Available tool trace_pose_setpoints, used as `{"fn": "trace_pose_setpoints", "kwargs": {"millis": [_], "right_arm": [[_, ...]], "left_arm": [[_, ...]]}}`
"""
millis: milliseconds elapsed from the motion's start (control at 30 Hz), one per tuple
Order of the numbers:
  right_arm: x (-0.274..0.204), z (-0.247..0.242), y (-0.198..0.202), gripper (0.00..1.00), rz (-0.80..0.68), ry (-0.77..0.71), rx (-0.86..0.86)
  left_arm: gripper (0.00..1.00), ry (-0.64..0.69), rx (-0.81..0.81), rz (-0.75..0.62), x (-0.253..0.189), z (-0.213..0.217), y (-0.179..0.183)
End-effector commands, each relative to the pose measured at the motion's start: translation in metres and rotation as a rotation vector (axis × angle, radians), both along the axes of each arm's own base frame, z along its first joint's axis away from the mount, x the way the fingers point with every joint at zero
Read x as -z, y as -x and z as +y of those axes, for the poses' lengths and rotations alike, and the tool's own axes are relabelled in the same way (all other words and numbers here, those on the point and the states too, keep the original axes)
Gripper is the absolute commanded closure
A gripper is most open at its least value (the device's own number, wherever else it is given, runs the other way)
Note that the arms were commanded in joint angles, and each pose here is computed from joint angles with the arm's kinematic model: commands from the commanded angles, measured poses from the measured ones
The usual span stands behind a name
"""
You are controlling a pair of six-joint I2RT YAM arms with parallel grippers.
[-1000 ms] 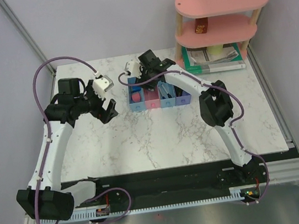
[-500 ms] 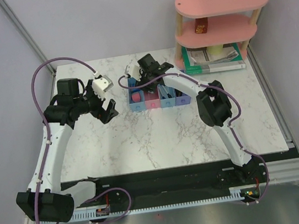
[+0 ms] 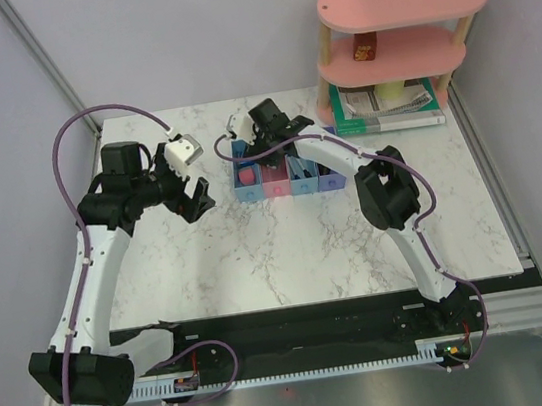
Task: Sort the stationery into containers
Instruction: Place the stationery in the storage box.
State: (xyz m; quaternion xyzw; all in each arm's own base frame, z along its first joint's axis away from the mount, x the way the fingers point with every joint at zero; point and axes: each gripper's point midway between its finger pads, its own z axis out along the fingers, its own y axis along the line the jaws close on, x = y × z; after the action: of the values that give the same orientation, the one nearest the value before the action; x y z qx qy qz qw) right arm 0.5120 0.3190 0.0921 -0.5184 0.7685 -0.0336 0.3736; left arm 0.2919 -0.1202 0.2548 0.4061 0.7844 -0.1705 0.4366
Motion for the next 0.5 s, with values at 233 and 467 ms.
{"fn": "trace_pose_setpoints", "kwargs": {"millis": [233,467], "right_arm": [[-0.042,-0.01,-0.016,0.03,-0.12,-0.026,0.089],[-0.124,-0.019,0.0,0.02,-0.182,-0.164,0.161]], "left_arm": [[0.0,0.069,-0.005,-0.047,-0.021,-0.005,0.004],[0.0,0.09,-0.066,-0.071,-0.035,-0.002,-0.004]]}}
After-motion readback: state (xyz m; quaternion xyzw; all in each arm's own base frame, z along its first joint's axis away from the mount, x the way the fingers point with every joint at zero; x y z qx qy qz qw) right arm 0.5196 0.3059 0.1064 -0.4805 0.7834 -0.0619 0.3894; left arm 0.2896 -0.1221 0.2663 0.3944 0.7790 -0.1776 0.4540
